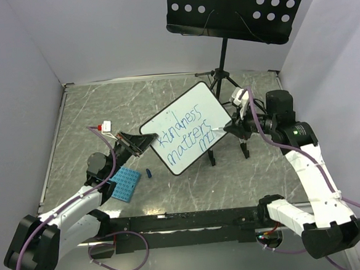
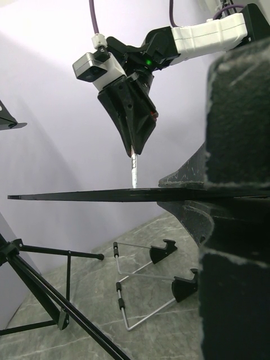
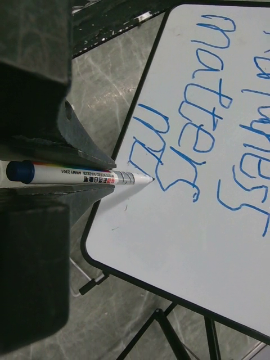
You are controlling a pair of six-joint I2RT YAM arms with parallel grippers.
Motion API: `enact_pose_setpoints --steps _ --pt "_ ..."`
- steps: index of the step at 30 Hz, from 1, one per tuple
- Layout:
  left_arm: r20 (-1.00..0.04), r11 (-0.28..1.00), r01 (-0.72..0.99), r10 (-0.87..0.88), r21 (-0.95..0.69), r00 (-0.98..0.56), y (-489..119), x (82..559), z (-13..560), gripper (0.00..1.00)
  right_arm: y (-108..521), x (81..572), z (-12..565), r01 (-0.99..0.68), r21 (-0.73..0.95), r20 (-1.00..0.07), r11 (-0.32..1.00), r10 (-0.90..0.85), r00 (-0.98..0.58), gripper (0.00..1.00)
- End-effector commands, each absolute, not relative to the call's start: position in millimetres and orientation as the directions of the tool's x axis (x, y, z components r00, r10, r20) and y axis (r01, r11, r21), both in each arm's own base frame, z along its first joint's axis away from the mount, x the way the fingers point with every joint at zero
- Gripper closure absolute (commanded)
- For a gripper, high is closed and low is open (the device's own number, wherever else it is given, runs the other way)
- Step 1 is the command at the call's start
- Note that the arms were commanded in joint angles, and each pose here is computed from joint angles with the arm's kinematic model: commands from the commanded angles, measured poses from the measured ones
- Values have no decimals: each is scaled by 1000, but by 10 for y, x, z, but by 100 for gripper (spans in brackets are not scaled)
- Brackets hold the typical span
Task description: Write a sentence on the whiteboard
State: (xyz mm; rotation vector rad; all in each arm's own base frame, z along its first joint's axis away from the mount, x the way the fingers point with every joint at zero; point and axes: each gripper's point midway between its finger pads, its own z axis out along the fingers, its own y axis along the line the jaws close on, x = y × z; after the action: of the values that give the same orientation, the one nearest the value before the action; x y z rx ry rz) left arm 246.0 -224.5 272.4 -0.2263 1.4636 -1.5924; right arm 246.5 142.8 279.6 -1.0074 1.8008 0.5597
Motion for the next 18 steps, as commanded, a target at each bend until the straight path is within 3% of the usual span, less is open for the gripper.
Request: enact_pose_setpoints --steps 1,18 --pt "-434 13 655 -758 -756 -486 -2178 2267 3405 99 1463 2575 3054 -828 -95 -925 553 -357 -132 100" --pt "-426 18 652 -770 -758 -474 -2149 2289 3396 99 1422 2343 2753 -847 -56 -898 528 -398 -189 100"
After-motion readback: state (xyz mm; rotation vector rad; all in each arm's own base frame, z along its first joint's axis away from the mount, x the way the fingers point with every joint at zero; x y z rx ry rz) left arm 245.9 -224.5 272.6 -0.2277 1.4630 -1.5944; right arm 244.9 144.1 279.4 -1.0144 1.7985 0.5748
